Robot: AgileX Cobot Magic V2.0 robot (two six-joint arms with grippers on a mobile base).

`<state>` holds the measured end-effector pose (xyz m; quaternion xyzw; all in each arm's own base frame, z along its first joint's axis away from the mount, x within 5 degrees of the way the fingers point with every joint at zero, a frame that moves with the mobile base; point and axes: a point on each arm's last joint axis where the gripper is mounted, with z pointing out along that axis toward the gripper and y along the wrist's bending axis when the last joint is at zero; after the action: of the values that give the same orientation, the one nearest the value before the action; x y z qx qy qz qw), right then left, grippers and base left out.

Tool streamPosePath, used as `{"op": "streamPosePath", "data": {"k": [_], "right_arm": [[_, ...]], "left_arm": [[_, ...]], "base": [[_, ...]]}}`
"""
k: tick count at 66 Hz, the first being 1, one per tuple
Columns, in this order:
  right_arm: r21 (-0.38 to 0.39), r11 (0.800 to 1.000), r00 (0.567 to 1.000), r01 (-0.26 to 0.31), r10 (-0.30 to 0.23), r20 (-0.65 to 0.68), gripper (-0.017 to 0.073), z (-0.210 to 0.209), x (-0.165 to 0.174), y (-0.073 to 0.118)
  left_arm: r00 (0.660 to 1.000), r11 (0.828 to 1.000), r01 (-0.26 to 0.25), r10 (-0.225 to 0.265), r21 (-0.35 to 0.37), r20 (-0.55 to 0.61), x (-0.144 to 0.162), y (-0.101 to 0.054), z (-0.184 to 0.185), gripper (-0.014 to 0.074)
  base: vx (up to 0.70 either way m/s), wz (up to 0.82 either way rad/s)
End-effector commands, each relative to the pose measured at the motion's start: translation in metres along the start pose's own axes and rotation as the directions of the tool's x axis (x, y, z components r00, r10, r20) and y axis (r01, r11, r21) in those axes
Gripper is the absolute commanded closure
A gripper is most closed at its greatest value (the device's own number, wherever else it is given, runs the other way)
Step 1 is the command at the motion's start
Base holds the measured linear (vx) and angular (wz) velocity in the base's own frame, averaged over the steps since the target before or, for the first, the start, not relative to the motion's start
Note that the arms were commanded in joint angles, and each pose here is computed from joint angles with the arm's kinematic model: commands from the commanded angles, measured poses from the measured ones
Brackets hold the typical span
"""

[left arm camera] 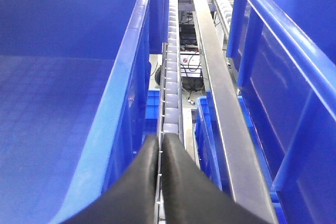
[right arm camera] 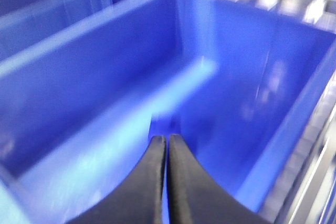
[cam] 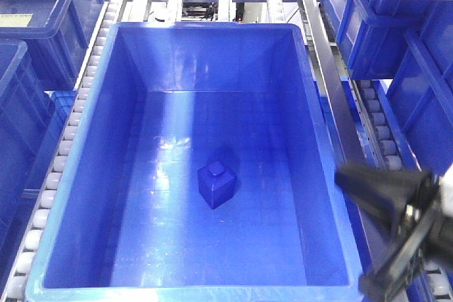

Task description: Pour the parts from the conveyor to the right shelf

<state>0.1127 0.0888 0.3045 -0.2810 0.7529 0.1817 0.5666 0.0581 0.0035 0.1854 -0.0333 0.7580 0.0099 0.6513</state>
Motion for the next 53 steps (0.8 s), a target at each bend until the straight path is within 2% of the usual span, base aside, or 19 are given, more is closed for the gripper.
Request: {"op": "streamPosePath", "data": {"k": [1,7,14,20,31,41,53], "right_arm": [[-0.002,1.000,0.996,-0.029,0.029,0.082,0.0568,-0.002,-0.010,0.000],[0.001,0.999,0.993,-0.034,0.033,0.112,0.0568,0.001,-0.004,0.000],[0.031,0.999,0.977,-0.038,0.030,0.210,0.0568,0.000,0.012,-0.003],[0.086,0.995,0.961,-0.047,0.021,0.276,0.0568,-0.004,0.032,-0.009],[0.198,0.977,0.962,-0.078,0.022,0.272,0.0568,-0.019,0.064,-0.019],[0.307,0.946,0.978,-0.107,0.046,0.201,0.0568,-0.035,0.078,-0.025],[0.441,0.886,0.982,-0.142,0.070,0.175,0.0568,-0.054,0.088,-0.030]], "left_arm": [[0.997,1.000,0.016,-0.016,0.006,0.077,-0.012,-0.001,-0.001,0.0599],[0.997,1.000,0.016,-0.016,0.006,0.077,-0.012,-0.001,-0.001,0.0599],[0.997,1.000,0.016,-0.016,0.006,0.077,-0.012,-0.001,-0.001,0.0599],[0.997,1.000,0.016,-0.016,0.006,0.077,-0.012,-0.001,-0.001,0.0599],[0.997,1.000,0.016,-0.016,0.006,0.077,-0.012,-0.001,-0.001,0.0599],[0.997,1.000,0.016,-0.016,0.006,0.077,-0.012,-0.001,-0.001,0.0599],[0.997,1.000,0.016,-0.016,0.006,0.077,-0.012,-0.001,-0.001,0.0599]], "base": [[0.00,0.00],[0.00,0.00],[0.00,0.00],[0.00,0.00],[0.00,0.00],[0.00,0.00],[0.00,0.00]]}}
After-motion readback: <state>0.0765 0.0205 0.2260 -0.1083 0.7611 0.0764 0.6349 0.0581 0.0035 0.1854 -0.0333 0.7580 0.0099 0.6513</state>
